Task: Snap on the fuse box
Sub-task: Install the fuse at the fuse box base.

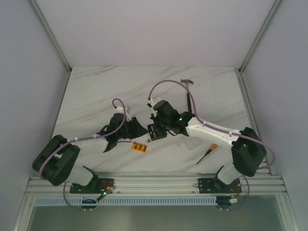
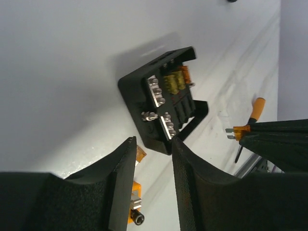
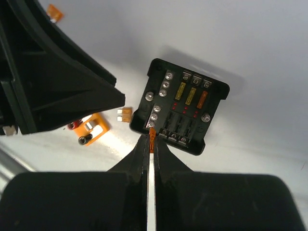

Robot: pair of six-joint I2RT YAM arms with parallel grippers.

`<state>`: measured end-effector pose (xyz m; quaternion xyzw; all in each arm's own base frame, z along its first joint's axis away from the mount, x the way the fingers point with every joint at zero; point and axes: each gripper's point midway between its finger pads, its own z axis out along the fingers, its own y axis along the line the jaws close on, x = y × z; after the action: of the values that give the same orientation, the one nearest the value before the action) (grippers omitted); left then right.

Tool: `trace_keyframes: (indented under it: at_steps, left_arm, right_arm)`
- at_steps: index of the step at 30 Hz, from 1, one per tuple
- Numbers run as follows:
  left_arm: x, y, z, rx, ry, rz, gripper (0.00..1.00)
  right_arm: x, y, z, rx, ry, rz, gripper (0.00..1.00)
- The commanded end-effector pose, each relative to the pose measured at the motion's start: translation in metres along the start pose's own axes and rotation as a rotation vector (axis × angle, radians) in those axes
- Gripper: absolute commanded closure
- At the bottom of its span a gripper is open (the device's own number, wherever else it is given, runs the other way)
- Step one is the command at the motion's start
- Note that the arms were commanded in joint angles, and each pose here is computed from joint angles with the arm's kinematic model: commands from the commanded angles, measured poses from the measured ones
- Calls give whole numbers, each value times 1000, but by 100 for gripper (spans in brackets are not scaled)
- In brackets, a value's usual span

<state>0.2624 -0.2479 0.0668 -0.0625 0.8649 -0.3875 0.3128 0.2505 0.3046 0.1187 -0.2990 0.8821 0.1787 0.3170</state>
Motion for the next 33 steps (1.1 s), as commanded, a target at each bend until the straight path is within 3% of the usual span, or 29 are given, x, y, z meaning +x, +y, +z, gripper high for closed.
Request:
trace_keyframes:
  at_steps: [1, 33]
  left_arm:
    - [-3, -13, 15, 52, 31, -66, 56]
    - [23, 30, 43, -120, 138, -154, 62]
  right_arm:
    - [7, -18, 20, 158, -10, 79, 100]
    - [45, -26, 59, 299, 94, 86, 100]
